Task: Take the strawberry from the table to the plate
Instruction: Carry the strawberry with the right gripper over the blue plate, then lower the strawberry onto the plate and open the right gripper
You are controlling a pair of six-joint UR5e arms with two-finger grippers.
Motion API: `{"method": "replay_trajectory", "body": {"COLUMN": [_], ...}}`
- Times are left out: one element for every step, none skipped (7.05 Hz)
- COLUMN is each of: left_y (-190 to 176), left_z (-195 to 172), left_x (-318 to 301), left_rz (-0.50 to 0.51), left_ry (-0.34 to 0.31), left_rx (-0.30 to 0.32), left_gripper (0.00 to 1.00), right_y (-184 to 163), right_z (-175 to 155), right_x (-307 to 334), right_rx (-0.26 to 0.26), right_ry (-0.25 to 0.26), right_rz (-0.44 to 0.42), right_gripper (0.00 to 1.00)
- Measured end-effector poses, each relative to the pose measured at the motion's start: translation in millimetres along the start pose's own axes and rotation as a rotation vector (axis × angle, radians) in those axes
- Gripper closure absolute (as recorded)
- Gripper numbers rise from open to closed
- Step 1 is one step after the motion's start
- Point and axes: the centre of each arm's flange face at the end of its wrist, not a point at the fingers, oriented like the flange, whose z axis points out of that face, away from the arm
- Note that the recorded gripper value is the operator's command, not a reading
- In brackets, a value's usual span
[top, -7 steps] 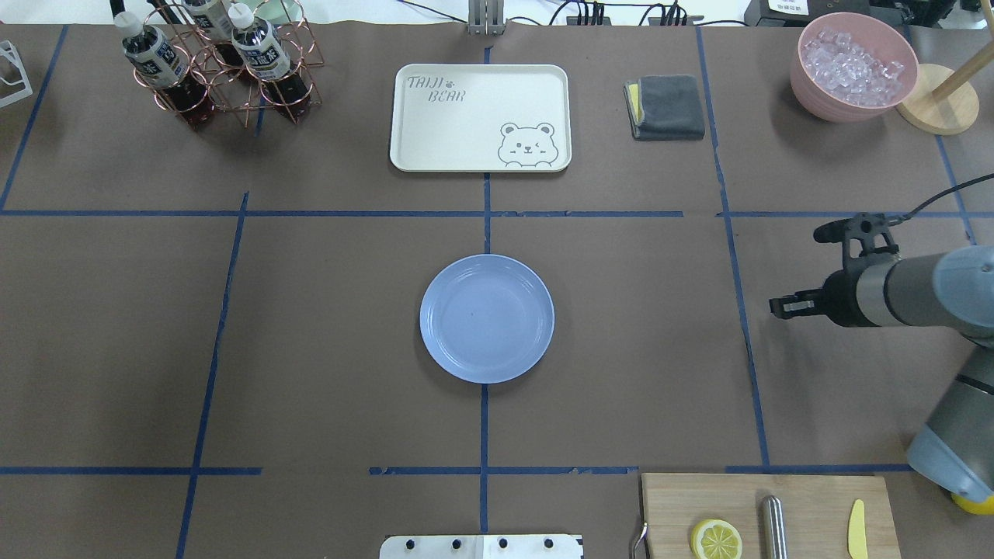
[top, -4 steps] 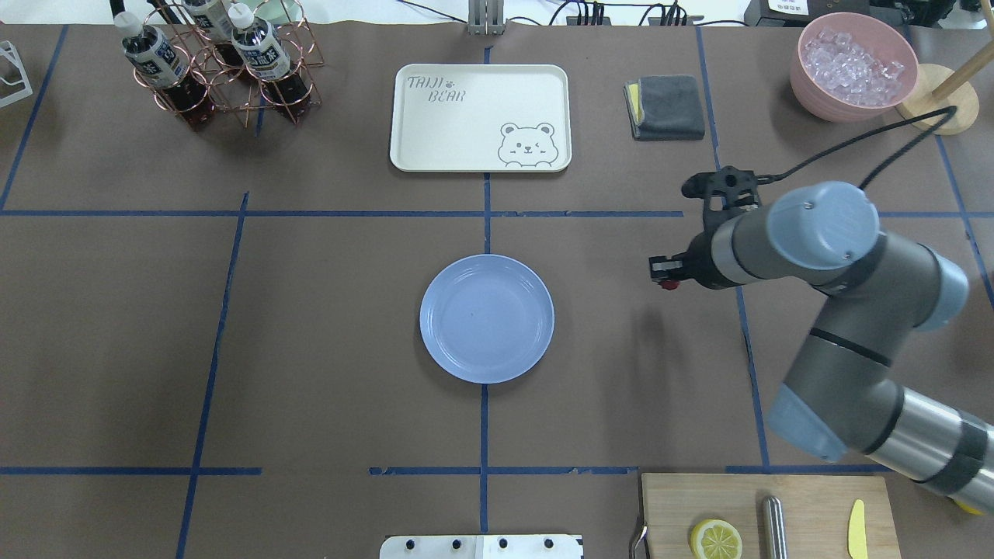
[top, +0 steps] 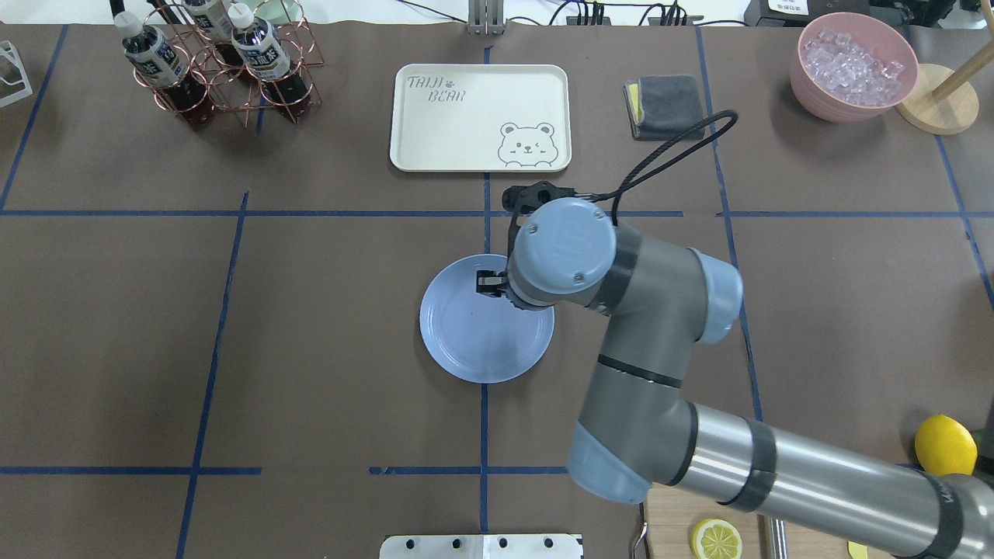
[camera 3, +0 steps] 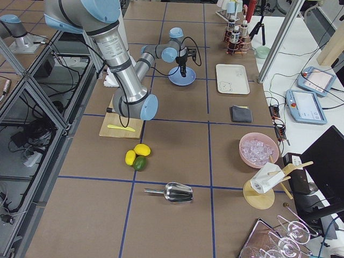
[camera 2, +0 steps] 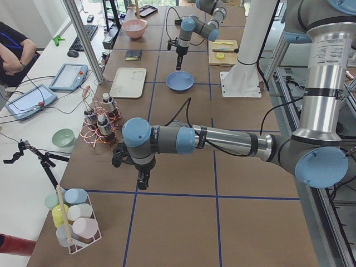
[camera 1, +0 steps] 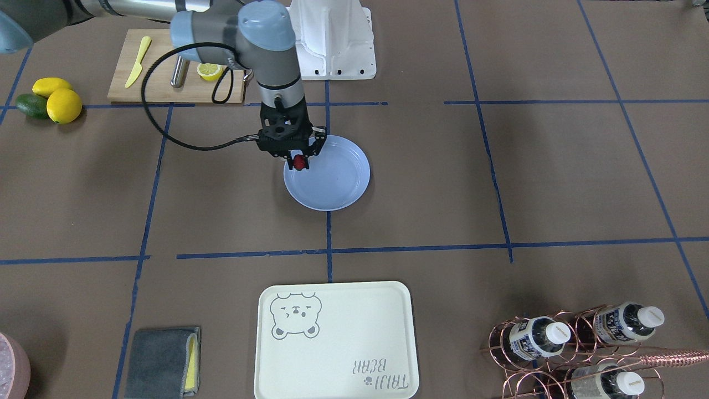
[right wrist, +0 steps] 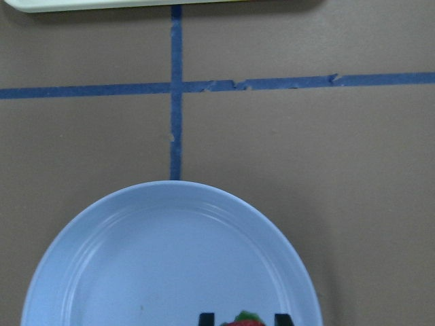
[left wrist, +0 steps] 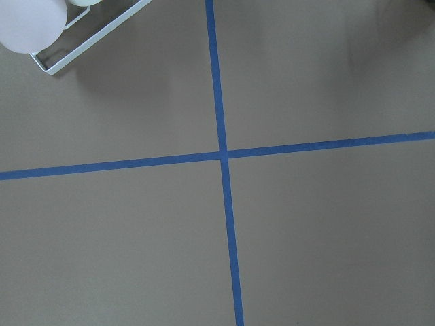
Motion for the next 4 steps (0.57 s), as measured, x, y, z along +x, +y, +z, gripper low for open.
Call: {"method": "replay_trajectory", "body": {"left_y": [0, 0, 1, 1], "left_z": [0, 0, 0, 0], "left_x": [0, 0, 0, 0], "left_rz": [0.0, 0.0, 0.0, 0.0], "left_ry": [0.001, 0.001, 0.001, 0.002], "left_rx": [0.0, 0.0, 0.0, -0.001], "left_gripper": [0.0, 0.0, 0.0, 0.0], "right_y": [9, 16, 19, 20], "right_z": [17, 29, 37, 42], "right_x": [-25, -37, -42, -43], "right_rx": [0.005, 0.005, 0.006, 0.009], "right_ry": [0.028, 0.049, 0.062, 0.072], "right_rz": [0.004, 0.002, 0.0, -0.001], "right_gripper": [1.0, 1.0, 1.0, 1.0]}}
